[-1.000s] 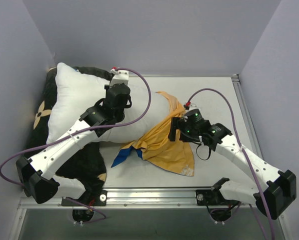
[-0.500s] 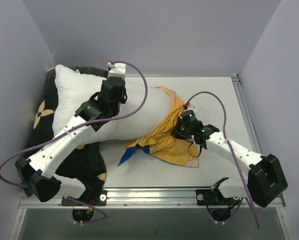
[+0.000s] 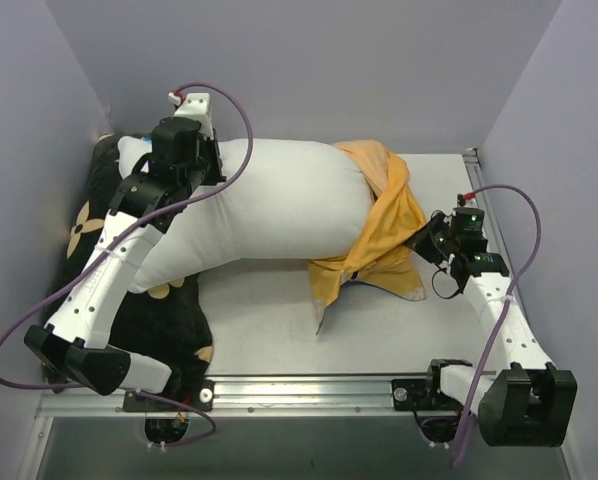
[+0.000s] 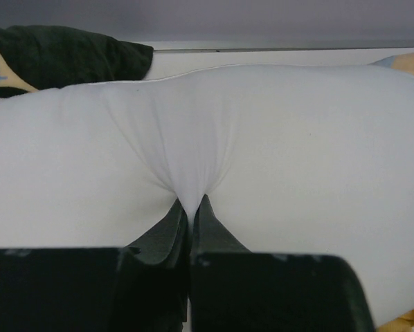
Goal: Remove the pillowcase from the pillow
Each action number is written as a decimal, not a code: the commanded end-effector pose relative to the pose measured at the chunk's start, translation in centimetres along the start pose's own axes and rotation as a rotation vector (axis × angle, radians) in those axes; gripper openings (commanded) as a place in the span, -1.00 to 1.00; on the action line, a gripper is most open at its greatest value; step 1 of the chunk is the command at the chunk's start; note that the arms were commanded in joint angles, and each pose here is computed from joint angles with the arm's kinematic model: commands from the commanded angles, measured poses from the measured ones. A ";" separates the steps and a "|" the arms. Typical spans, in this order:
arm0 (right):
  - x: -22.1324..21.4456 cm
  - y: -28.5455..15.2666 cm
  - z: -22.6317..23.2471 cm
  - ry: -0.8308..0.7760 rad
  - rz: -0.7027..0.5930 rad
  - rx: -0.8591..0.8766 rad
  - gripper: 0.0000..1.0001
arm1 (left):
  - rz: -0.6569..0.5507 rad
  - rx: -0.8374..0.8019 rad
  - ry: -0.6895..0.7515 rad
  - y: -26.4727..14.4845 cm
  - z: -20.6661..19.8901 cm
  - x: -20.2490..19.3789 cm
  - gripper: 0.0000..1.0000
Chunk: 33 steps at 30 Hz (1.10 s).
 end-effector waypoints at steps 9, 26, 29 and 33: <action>4.6 -1.5 -10.4 0.169 -0.070 -0.343 -1.00 | -0.357 0.272 -0.121 -7.0 10.3 11.0 -1.00; 7.1 -1.9 -12.9 0.266 -0.119 -0.442 -1.00 | -0.434 0.234 -0.282 -9.7 15.4 13.5 -1.00; 7.2 -2.0 -12.9 0.265 -0.121 -0.442 -1.00 | -0.443 0.184 -0.314 -9.5 15.3 14.1 -1.00; 6.9 -1.7 -10.0 0.193 -0.108 -0.361 -1.00 | -0.403 0.004 -0.328 -7.7 12.3 13.6 -1.00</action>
Point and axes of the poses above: each gripper's point midway between its finger pads, its own y axis out along the fingers, its own z axis along the line the jaws close on, x = y × z, the point moved 1 cm from there along -y, back along the fingers, and after that the axes turned 6 degrees about y, right-handed, at the moved point
